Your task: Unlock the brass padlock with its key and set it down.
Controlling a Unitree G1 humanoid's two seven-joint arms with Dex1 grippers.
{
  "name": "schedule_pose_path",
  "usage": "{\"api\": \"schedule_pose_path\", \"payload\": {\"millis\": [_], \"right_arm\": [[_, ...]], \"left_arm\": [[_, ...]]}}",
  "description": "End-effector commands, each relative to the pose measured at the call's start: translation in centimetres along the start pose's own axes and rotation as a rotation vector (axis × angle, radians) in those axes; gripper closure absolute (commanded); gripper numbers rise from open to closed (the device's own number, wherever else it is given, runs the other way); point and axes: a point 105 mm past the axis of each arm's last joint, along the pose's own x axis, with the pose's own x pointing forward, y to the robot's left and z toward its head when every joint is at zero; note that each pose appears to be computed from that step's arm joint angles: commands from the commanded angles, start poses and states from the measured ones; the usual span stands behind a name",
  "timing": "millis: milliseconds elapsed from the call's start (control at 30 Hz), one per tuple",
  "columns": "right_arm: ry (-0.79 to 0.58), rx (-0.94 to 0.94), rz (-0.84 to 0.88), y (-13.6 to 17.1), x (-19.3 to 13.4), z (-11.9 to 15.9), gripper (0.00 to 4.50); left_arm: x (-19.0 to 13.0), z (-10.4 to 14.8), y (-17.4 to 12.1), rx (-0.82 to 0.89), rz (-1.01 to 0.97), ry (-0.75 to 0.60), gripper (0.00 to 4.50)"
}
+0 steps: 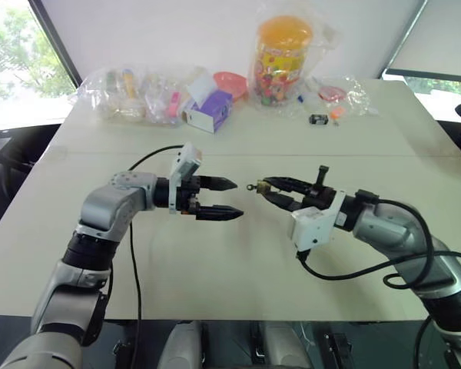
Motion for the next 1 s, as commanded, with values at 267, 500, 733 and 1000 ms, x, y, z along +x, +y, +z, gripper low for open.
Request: {"api": "schedule_pose_path", "payload": {"millis": [267, 500, 733, 1000], "right_arm": [[-0.049, -0.086, 0.015, -1.1, -0.4, 0.8, 3.79], [-0.050, -0.091, 0.016, -1.3, -0.4, 0.8, 3.79], [-0.051, -0.092, 0.018, -1.4, -0.3, 0.9, 3.79], [-0.050, -0.090, 0.018, -1.6, -0.3, 0.9, 3.79]], "left_arm": [[0.2, 2.1, -0.3, 0.078, -0.048, -0.045, 2.86], [0.6, 1.8, -0.5, 0.079, -0.067, -0.034, 3.32], [1.0, 1.8, -0.6, 0.075, -0.081, -0.037, 3.32], [1.7, 1.7, -0.7, 0.089, -0.089, -0.041, 3.88]]}}
